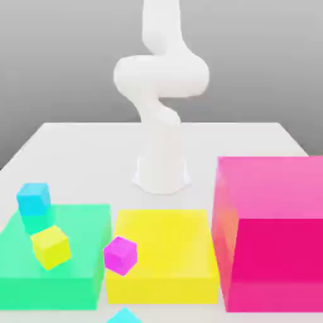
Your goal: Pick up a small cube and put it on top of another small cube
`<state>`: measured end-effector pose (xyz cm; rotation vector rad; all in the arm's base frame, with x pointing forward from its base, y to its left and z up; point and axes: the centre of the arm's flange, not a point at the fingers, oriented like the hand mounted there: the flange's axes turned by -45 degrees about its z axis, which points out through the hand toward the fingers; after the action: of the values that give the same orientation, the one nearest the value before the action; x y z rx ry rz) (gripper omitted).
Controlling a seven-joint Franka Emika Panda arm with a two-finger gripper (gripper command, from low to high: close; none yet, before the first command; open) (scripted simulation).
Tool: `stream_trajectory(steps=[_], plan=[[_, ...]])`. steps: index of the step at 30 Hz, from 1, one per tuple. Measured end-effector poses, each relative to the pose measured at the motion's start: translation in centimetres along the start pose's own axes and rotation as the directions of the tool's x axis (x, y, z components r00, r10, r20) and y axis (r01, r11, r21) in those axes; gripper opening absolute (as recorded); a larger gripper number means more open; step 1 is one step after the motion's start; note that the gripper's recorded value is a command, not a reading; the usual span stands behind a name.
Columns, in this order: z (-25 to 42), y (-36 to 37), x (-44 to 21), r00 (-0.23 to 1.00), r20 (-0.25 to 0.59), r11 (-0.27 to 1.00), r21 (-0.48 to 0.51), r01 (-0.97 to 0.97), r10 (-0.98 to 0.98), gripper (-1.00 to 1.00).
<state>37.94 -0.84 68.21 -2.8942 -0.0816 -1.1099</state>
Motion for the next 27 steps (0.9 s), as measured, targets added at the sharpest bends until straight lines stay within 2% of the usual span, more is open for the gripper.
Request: stream_trajectory(steps=[12,20,27], plan=[[21.4,2.7,-2.7,0.934,0.257,0.954,0.233,0.189,-0.247,0.00],[33.6,3.6,-8.7,0.829,0.371,0.892,0.337,0.301,-0.419,0.00],[41.6,5.2,-15.3,0.693,0.450,0.821,0.398,0.409,-0.563,0.00]])
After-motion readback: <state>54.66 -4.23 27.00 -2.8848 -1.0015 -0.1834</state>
